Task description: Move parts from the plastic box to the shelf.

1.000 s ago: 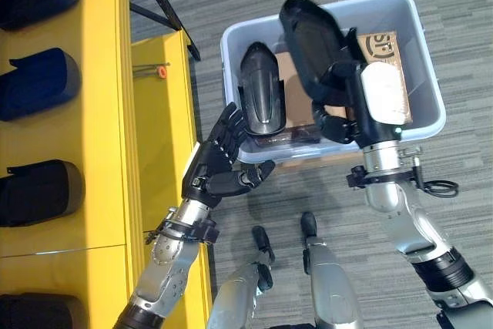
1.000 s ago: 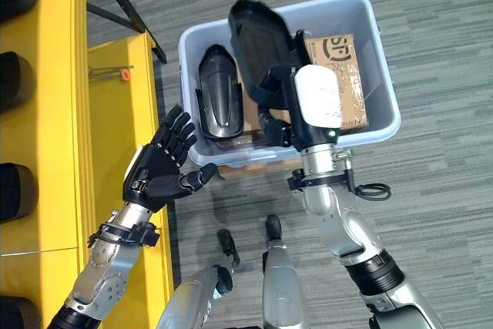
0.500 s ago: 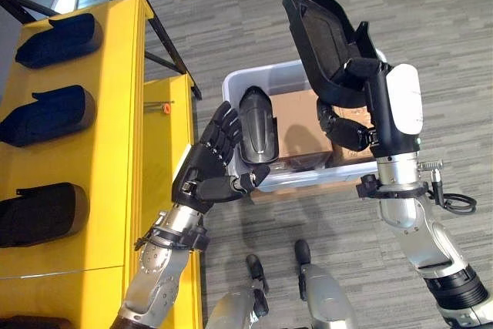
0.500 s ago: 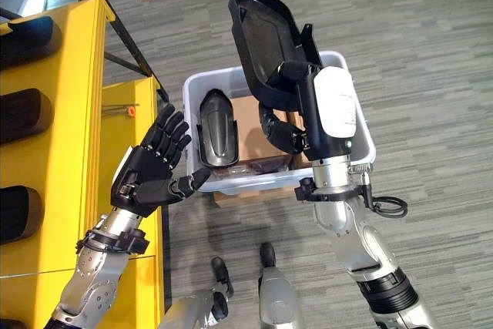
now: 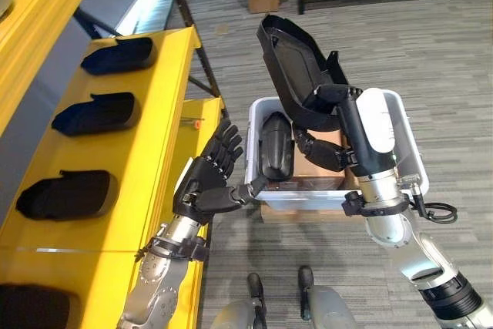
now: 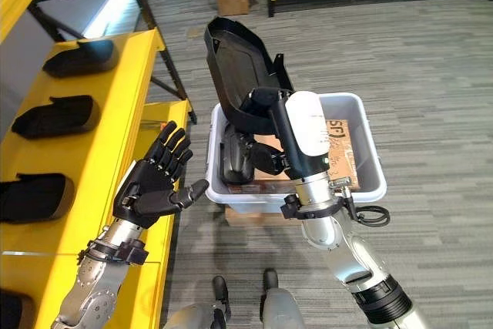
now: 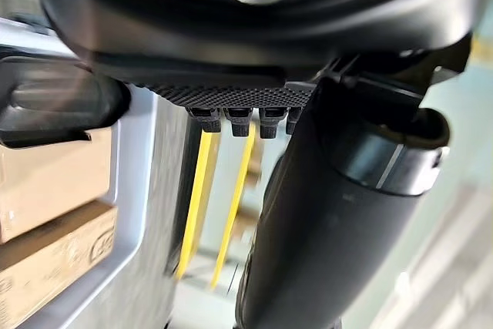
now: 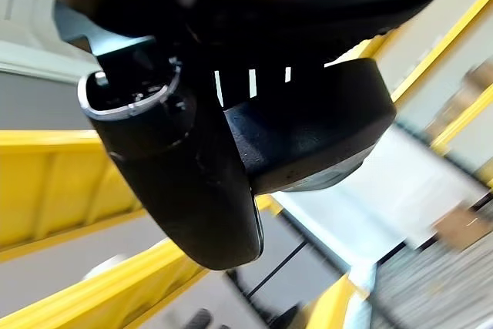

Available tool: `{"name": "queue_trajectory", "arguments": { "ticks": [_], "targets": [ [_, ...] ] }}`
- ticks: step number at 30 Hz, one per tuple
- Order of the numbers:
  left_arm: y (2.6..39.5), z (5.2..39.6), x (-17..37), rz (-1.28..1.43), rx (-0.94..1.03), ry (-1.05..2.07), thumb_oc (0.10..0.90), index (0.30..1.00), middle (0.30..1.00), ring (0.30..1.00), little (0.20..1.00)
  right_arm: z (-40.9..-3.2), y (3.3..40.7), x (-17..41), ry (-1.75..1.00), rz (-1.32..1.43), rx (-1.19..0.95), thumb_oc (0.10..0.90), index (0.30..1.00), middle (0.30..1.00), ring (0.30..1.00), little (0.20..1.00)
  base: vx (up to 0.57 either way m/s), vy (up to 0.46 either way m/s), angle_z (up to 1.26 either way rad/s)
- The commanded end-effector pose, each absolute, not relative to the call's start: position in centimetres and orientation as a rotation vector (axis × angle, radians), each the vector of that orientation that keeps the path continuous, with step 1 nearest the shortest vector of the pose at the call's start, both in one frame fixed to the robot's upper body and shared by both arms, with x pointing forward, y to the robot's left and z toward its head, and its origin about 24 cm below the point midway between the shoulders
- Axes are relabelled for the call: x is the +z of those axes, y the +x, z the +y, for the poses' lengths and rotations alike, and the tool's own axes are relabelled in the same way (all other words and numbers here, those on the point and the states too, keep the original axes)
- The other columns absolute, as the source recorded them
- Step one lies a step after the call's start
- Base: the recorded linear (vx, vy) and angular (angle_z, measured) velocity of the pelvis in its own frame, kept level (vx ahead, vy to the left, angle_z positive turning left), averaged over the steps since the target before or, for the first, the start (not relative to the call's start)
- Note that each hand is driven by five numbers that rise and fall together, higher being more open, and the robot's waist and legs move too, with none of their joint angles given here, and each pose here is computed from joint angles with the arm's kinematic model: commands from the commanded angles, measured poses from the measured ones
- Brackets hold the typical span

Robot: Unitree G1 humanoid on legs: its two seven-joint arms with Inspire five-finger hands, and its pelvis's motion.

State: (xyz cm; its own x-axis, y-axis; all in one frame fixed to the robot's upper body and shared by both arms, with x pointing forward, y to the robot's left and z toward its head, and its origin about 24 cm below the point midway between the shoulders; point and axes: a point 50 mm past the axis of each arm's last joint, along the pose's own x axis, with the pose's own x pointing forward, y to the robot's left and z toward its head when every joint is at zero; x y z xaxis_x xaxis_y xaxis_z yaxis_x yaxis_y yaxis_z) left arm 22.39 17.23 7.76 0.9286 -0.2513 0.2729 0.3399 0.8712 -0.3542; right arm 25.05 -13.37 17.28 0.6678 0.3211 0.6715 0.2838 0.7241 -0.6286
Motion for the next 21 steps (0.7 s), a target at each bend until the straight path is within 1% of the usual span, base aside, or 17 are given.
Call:
{"name": "queue_trajectory", "arguments": {
  "ticks": [1, 3, 5, 10, 12, 17, 21],
  "targets": [
    [22.0, 18.0, 10.9, -0.45, -0.396, -0.385, 0.9, 1.0, 1.0, 1.0, 1.0, -11.8, 22.8, 23.4, -0.635, -1.221, -0.019, 0.4, 0.3, 0.3, 0.3, 0.3, -0.13, 0.004, 0.77],
    [22.2, 17.6, 11.3, -0.472, -0.453, -0.382, 0.9, 1.0, 1.0, 1.0, 1.0, -12.2, 23.0, 23.6, -0.641, -1.206, -0.042, 0.4, 0.3, 0.3, 0.3, 0.3, -0.19, 0.068, 1.61],
    [22.3, 17.4, 11.6, -0.5, -0.463, -0.373, 0.9, 1.0, 1.0, 1.0, 1.0, -12.5, 23.4, 23.6, -0.64, -1.2, -0.04, 0.4, 0.3, 0.3, 0.3, 0.3, -0.16, 0.134, 1.55],
    [22.3, 17.3, 12.1, -0.543, -0.483, -0.353, 0.9, 1.0, 1.0, 1.0, 1.0, -13.2, 23.6, 23.3, -0.651, -1.201, -0.042, 0.4, 0.3, 0.3, 0.3, 0.3, -0.11, 0.167, 0.57],
    [22.3, 17.4, 12.3, -0.568, -0.473, -0.342, 0.9, 1.0, 1.0, 1.0, 1.0, -13.3, 23.5, 23.3, -0.646, -1.213, -0.04, 0.4, 0.3, 0.3, 0.3, 0.3, -0.13, 0.401, 0.82],
    [22.4, 17.6, 12.9, -0.605, -0.432, -0.315, 0.9, 1.0, 1.0, 1.0, 1.0, -13.5, 23.7, 23.8, -0.631, -1.209, -0.058, 0.4, 0.3, 0.3, 0.3, 0.3, -0.07, 0.447, 0.3],
    [22.5, 18.0, 12.8, -0.595, -0.391, -0.29, 0.9, 1.0, 1.0, 1.0, 1.0, -13.7, 24.1, 23.3, -0.617, -1.153, -0.074, 0.4, 0.3, 0.3, 0.3, 0.3, -0.01, 0.259, 0.52]
  ]
}}
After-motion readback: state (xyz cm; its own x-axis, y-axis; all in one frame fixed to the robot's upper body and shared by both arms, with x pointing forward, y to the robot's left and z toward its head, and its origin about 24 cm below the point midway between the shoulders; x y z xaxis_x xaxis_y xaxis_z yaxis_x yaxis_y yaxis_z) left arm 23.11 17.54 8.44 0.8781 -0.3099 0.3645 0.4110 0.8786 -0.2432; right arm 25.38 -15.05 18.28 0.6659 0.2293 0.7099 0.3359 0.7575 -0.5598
